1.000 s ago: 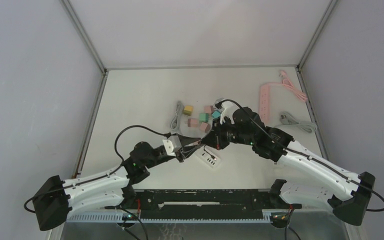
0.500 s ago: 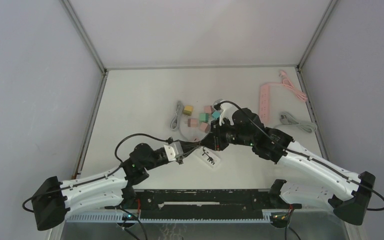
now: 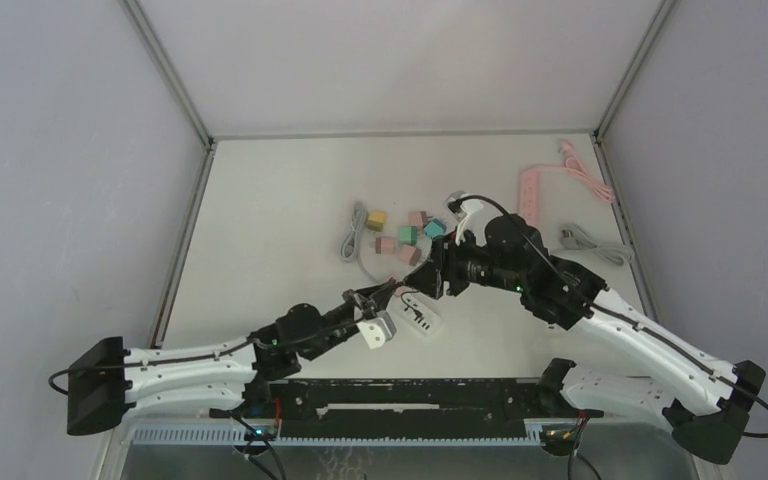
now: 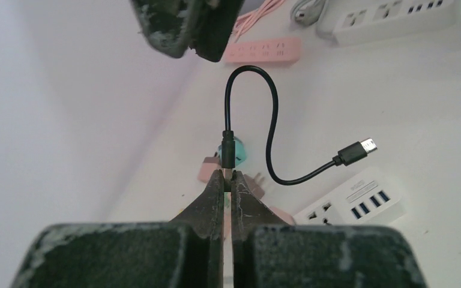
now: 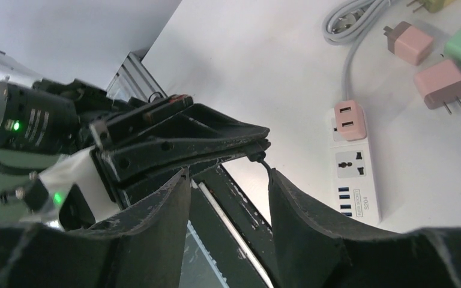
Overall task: Insert the plug
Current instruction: Adjust the plug.
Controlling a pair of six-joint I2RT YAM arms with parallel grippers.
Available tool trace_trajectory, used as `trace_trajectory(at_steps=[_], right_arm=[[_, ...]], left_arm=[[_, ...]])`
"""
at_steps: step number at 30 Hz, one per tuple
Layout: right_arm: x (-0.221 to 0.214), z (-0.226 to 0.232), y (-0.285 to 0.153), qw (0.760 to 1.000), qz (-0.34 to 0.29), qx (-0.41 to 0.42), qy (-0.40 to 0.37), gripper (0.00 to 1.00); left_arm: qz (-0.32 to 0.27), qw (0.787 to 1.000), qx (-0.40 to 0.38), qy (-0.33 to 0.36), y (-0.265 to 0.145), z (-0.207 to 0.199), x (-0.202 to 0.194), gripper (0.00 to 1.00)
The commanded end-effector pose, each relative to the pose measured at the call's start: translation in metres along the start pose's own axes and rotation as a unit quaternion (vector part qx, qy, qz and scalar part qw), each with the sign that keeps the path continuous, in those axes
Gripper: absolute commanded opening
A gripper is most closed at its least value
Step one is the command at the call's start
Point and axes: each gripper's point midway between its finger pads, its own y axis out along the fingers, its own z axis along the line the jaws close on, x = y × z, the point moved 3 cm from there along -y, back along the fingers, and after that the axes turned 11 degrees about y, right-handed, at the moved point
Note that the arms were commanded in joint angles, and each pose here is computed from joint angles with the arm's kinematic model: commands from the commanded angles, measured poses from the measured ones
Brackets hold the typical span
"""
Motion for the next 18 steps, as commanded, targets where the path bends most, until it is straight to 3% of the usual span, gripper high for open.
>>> trace_trajectory(at_steps=[1,13,18], right_arm=[[0.005,-0.005,0.006,0.999,0.000,-0.008,0.045,0.57],[0.000,-0.011,0.032,0.992,0.044,-0.008,0.121,0.53],[0.003,-0.007,0.039,0.986,0.054,0.010,0.158,0.47]], left_arm=[[0.012,0.995,0.076,0.069,0.005,0.038,0.019,0.00],[-0.004,0.991,0.099,0.087,0.010,0.038,0.025,0.00],[-0.011,0.990,0.110,0.088,0.012,0.039,0.026,0.00]])
